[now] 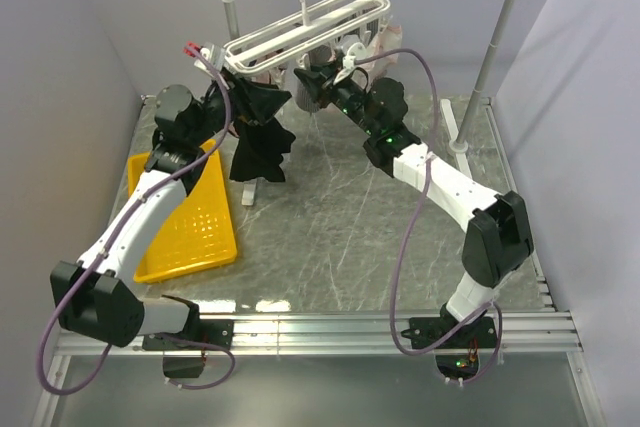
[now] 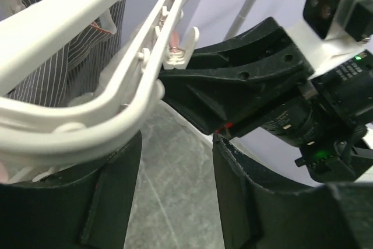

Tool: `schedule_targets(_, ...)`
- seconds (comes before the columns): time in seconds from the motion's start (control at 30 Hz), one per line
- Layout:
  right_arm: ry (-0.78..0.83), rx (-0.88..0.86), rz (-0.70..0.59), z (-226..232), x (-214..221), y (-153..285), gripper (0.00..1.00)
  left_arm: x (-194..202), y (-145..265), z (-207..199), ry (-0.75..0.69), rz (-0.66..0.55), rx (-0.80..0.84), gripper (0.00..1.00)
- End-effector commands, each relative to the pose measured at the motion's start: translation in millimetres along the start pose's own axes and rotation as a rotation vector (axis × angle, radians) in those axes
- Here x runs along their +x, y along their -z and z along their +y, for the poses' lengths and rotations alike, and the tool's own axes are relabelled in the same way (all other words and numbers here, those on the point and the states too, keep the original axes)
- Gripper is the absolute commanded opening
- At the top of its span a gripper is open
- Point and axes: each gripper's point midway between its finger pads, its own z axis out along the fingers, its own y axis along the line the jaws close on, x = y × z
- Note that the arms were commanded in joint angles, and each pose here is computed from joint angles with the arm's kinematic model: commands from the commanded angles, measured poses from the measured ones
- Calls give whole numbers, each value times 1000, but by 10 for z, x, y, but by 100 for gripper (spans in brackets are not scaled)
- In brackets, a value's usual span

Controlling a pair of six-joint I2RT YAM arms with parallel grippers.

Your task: Clip the underwear to the hanger

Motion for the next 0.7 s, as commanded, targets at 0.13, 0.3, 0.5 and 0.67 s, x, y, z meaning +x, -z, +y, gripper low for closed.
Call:
schedule_targets(0.13, 62, 59, 44, -60, -451, 137, 0, -364, 297, -362, 81, -53, -31, 61)
schedule_targets(0.3, 59, 73, 164, -4, -233, 204, 0, -434, 378, -601, 90, -35, 30, 66)
schedule_targets(0.5, 16, 80, 247, 148, -109, 159, 0, -335, 161, -800, 144, -29, 73, 66)
schedule_targets(0.67, -11, 83, 268, 202, -93, 172, 0, -258, -98, -523, 237, -48, -46, 66)
